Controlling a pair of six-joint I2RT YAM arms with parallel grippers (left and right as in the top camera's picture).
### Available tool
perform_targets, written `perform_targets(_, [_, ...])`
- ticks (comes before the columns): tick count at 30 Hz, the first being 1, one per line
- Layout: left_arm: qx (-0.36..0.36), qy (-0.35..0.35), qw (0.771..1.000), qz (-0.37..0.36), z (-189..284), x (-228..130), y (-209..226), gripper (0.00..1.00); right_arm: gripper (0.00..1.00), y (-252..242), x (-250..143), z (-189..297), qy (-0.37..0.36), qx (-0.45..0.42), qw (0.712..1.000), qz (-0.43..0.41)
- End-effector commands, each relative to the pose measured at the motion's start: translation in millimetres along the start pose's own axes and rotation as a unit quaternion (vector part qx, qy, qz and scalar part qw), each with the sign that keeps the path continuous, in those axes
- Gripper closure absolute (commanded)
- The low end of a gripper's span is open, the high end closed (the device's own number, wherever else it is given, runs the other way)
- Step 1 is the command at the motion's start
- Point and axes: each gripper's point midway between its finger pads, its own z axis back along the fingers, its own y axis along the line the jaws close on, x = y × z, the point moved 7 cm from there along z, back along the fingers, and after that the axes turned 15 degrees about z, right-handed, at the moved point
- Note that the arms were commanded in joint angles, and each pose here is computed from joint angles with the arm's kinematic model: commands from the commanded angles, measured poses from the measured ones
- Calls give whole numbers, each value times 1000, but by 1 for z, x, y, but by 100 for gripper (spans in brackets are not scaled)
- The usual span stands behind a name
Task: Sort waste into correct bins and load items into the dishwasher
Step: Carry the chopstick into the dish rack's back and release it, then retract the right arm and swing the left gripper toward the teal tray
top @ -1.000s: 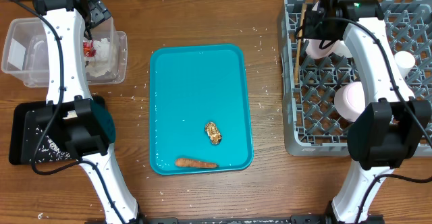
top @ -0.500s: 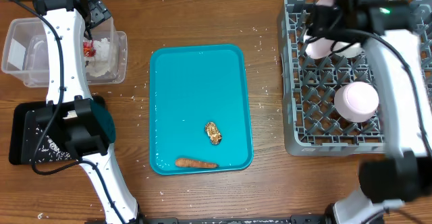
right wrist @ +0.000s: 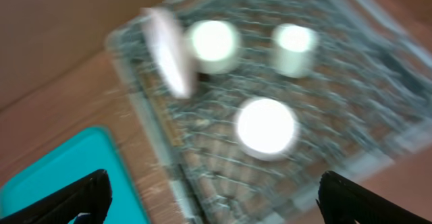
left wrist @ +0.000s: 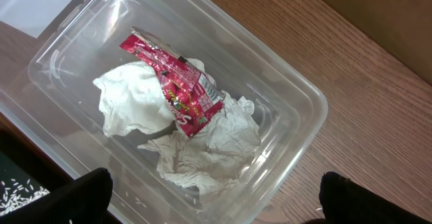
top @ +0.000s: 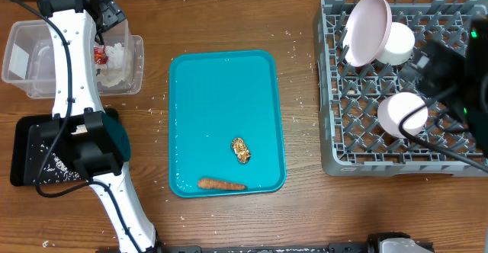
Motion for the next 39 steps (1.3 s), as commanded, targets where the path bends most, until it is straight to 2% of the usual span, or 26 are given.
perform_targets(1, [-6,-16,1000,10,11,7,0,0,0,-39,-1,3,-25,-144,982,-124])
perform_targets(8, [-6,-16,1000,10,11,7,0,0,0,-96,0,-21,-23,-238,939,-248])
perform_targets(13, [-6,-16,1000,10,11,7,0,0,0,-139,3,-52,-7,-234,911,-340])
perform_targets(18, [-6,-16,1000,10,11,7,0,0,0,-180,-8,-92,56,-226,882,-409])
perform_targets(24, [-6,-16,1000,10,11,7,0,0,0,-209,-20,-137,123,-252,858,-430])
perform_targets(33, [-6,-16,1000,10,11,7,0,0,0,-218,-32,-187,192,-259,846,-424])
perform_targets(39, [-87,-74,991,76,16,31,-25,0,0,-219,-33,-190,196,-260,845,-423])
